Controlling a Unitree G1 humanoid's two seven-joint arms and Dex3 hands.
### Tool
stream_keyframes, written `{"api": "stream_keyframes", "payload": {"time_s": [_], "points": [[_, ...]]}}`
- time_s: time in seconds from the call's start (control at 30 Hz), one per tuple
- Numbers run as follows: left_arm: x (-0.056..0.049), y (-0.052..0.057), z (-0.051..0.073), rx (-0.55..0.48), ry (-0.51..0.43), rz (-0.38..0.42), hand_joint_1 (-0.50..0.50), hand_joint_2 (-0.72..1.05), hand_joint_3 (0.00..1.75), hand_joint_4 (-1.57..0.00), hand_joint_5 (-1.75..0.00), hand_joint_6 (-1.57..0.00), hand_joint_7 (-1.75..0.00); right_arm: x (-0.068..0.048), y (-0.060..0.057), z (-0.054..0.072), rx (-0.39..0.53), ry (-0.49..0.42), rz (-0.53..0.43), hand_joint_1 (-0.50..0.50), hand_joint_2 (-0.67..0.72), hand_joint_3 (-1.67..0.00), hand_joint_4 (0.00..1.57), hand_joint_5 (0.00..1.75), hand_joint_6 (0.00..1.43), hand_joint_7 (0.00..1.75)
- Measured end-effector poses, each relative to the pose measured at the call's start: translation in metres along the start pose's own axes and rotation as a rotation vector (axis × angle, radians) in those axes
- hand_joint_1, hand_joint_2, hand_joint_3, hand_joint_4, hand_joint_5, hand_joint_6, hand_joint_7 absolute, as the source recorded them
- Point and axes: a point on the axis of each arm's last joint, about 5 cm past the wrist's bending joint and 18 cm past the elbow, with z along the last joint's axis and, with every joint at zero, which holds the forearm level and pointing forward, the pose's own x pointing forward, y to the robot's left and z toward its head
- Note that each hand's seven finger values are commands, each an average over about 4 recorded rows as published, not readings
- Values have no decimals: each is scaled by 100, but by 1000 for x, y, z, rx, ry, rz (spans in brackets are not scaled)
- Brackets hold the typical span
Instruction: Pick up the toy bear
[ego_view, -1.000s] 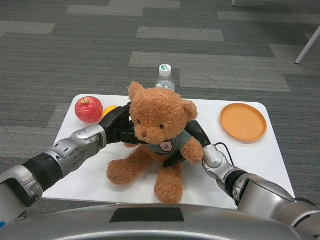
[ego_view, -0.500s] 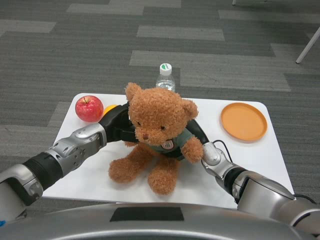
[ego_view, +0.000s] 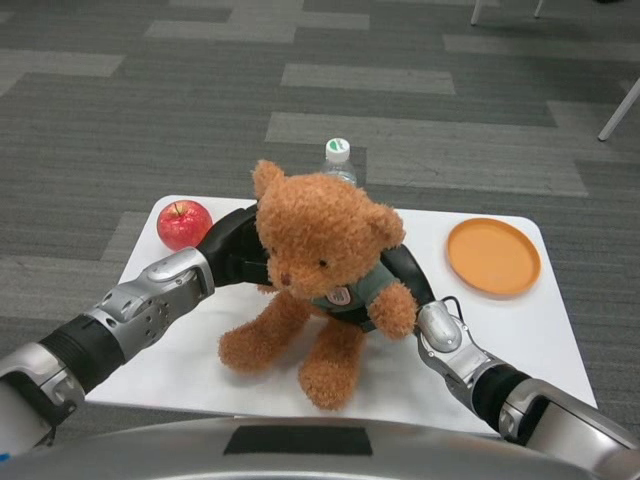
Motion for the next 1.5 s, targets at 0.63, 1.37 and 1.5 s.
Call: {"api": "stream_keyframes", "payload": {"time_s": [0.63, 1.37, 1.5], "points": [[-14, 5, 43, 1, -187, -53, 43, 87, 9, -49, -175, -5, -14, -2, -6, 44, 98, -245, -74, 21, -48, -103, 63, 165, 49, 168], [-28, 7, 80, 9, -371, -60, 41, 87, 9, -56, -175, -10, -14, 9, -3, 81, 200, -423, -157, 21, -48, -103, 69, 165, 52, 168], [-28, 6, 81, 9, -382, -62, 41, 87, 9, -56, -175, -10, -14, 11, -1, 83, 215, -433, -166, 21, -48, -103, 69, 165, 54, 168]]}}
